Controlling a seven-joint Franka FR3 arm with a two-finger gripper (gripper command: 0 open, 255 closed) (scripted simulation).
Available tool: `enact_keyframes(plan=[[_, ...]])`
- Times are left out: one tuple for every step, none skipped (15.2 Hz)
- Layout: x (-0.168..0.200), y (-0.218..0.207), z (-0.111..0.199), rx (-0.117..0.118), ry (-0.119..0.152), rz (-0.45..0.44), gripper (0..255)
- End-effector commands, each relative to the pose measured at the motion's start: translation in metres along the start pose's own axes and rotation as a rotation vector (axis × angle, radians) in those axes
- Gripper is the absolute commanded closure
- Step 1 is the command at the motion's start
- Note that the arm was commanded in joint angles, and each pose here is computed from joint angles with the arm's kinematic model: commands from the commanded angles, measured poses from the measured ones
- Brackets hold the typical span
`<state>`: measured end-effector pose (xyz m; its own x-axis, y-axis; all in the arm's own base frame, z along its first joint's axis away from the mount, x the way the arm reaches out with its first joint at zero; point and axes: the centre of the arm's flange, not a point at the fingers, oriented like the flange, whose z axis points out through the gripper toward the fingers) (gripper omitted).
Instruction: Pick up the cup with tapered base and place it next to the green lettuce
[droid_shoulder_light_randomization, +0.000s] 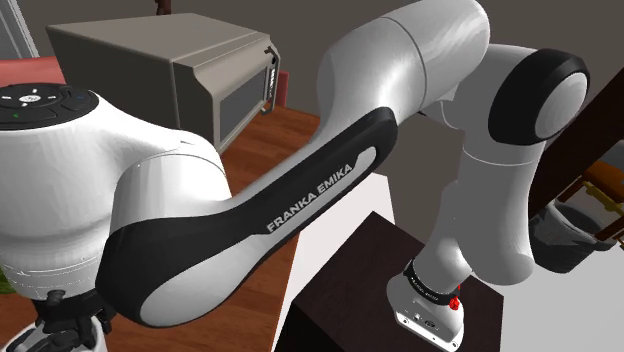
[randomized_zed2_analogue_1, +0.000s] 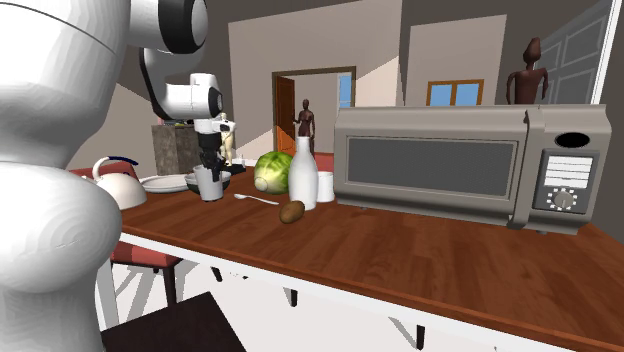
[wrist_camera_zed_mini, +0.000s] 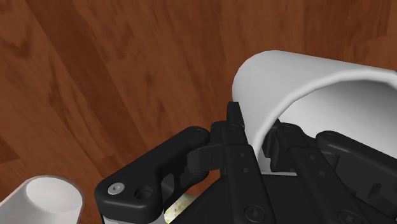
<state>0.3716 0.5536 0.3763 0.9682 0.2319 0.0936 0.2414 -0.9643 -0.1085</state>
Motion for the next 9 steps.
enact_keyframes(plan=[[-0.0009, 0.0006, 0.0065, 0.001, 0.001, 0.0, 255], [-0.0009, 0.0006, 0.0065, 0.001, 0.001, 0.0, 255], [-0.0009, 0.0006, 0.0065, 0.001, 0.001, 0.0, 255], [-0.0009, 0.0006, 0.0065, 0.001, 0.001, 0.0, 255], [-0.0009, 0.0006, 0.0065, 0.001, 0.001, 0.0, 255], [-0.0009, 0.0006, 0.0065, 0.001, 0.001, 0.0, 255], [-0.0009, 0.0006, 0.0065, 0.001, 0.001, 0.0, 255], [-0.0009, 0.0006, 0.0065, 0.001, 0.001, 0.0, 255], [-0.0008, 0.0006, 0.0065, 0.001, 0.001, 0.0, 0]])
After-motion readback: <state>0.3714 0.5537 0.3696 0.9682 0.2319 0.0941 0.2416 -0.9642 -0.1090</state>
